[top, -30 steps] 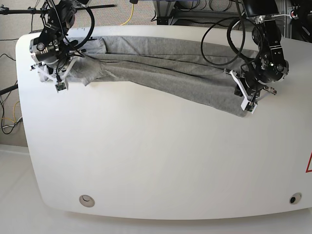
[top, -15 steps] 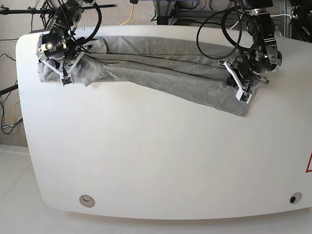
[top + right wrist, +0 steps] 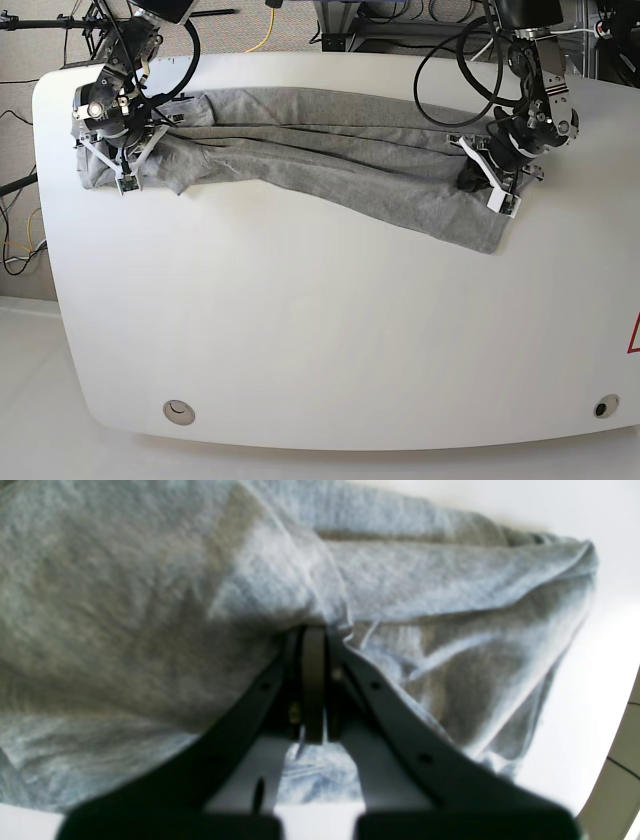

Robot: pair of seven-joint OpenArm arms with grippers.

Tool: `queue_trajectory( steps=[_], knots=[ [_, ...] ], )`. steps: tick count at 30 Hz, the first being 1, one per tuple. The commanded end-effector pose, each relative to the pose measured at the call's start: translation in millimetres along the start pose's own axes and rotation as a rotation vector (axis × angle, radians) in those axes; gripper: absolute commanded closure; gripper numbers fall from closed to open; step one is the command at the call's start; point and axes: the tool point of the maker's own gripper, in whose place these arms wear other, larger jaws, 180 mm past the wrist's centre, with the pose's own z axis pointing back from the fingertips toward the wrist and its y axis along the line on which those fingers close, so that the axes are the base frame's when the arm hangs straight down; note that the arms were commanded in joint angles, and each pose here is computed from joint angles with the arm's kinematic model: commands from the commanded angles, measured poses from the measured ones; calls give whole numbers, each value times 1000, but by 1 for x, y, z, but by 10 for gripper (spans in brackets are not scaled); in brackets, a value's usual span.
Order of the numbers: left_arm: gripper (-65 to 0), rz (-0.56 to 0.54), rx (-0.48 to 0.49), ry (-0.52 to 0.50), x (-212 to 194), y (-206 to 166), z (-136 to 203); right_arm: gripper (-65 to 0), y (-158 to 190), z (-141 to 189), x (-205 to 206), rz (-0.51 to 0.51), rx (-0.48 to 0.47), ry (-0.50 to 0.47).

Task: Fold the T-shirt properly
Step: 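Hold both strip ends and straighten the strip, then open both grippers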

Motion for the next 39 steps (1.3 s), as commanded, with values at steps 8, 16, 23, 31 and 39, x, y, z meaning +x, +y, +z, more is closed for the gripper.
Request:
queue_trajectory(
  steps=[8,16,23,31,39],
  knots=[
    [-4,-56,87,147,-17,29,3,0,14,-9,0,2,47,52],
    [-4,-79,109,127,-1,40,5,0,18,-10,17,-7,57,18],
    [-4,-85,115,124,1,43,6,0,23,-10,32,9,68,-12],
    [-4,-94,124,123,2,48,8,0,52,-11,53,88,117,-45],
    [-4,-101,130,86,18,51,7,0,57,-9,71,101,126,-81]
  ],
)
